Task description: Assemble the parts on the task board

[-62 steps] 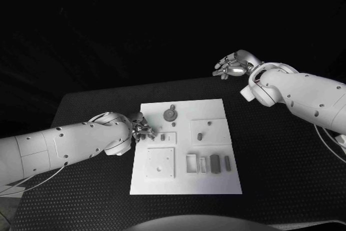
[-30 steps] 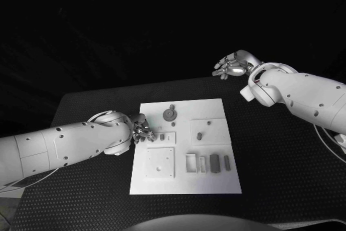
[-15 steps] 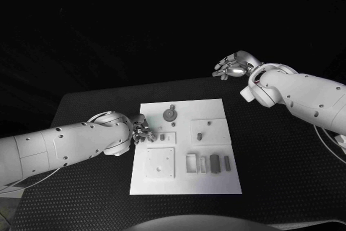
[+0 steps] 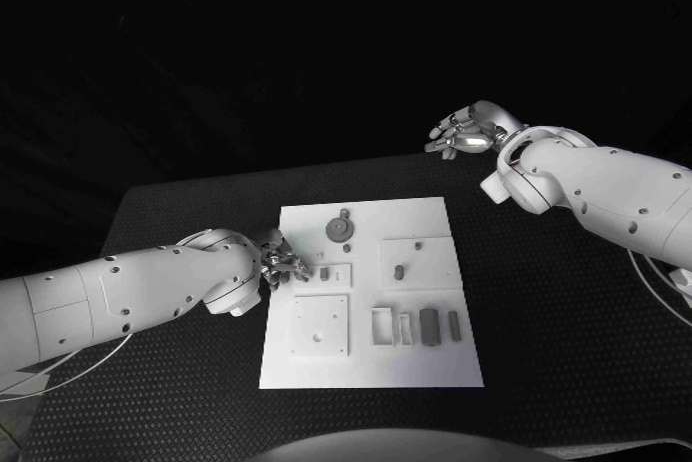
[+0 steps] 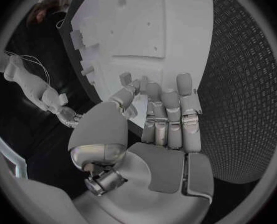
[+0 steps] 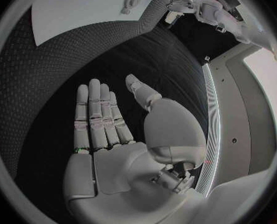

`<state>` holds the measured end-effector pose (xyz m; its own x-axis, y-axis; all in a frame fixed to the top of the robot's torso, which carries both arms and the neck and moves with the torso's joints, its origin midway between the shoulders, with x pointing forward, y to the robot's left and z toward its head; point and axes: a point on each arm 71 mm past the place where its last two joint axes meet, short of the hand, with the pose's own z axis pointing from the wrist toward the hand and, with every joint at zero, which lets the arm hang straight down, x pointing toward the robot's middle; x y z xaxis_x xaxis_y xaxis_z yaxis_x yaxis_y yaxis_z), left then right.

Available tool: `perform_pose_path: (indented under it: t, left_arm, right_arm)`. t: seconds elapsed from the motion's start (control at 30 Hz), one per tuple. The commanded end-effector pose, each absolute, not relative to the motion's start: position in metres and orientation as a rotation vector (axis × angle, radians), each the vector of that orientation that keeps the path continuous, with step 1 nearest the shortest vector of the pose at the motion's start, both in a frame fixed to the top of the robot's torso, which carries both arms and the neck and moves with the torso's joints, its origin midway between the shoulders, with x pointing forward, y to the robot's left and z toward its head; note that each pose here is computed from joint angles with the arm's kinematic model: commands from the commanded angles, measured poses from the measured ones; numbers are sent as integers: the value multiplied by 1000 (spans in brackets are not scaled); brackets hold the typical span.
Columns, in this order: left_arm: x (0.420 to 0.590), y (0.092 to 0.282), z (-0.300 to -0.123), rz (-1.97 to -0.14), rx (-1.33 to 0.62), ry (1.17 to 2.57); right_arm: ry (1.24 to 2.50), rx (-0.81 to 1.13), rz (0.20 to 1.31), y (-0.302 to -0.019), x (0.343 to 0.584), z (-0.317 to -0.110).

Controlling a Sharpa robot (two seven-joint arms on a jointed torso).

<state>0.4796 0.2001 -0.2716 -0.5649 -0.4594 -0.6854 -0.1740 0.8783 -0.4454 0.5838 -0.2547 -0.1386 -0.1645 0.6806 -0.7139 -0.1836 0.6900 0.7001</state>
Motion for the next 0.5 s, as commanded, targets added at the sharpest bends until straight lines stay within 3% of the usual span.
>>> perform_pose_path:
  t: [0.03, 0.5]
  left_arm:
    - [478, 199, -274, -427, -495, 2156]
    - [477, 196, -272, -418, -467, 2127]
  right_arm:
    - [1563, 412, 814, -253, 584, -138]
    - [1564, 412, 814, -253, 583, -139]
